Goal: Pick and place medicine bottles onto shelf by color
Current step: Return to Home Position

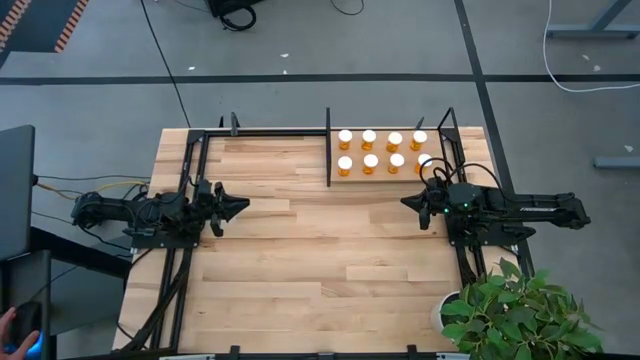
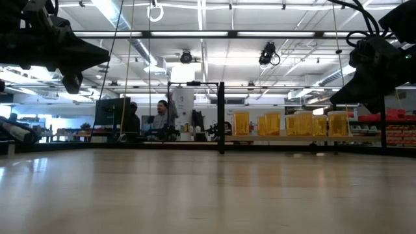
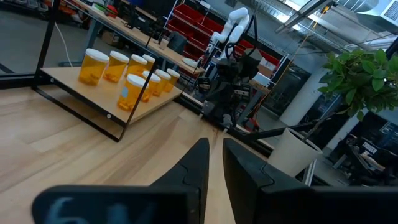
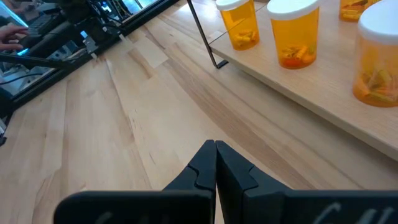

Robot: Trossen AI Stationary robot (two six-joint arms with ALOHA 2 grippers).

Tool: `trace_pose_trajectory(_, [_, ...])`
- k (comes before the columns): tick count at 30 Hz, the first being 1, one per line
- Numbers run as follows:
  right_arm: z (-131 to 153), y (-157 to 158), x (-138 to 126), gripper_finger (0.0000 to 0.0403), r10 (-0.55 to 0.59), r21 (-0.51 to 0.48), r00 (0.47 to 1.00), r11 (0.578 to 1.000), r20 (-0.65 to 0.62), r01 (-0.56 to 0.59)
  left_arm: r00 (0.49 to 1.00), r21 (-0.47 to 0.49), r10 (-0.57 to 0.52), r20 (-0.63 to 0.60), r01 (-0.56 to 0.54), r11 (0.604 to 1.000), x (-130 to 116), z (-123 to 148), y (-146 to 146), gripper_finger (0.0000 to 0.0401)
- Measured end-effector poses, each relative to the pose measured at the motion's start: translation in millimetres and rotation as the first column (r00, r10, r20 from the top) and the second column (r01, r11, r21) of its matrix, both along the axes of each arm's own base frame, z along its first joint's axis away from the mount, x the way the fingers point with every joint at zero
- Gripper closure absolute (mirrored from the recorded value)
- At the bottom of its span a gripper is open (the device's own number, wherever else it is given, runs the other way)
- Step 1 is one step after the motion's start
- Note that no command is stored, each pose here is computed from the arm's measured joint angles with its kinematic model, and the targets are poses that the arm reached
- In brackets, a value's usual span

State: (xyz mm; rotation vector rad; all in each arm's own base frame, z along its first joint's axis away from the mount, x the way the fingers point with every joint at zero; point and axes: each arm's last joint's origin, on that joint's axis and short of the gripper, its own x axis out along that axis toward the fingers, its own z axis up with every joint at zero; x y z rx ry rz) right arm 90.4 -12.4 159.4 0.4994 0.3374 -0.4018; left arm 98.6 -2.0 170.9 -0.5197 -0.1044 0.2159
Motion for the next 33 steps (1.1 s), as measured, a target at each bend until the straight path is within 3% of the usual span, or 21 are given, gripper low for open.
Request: trace_pose_trajectory(33, [0.0, 0.0, 0.0, 0.0395, 0.0, 0.0, 1.0, 1.0, 0.0, 0.0, 1.0, 0.0, 0.0, 0.0, 0.0, 1.0, 0.0, 0.0, 0.0, 0.034])
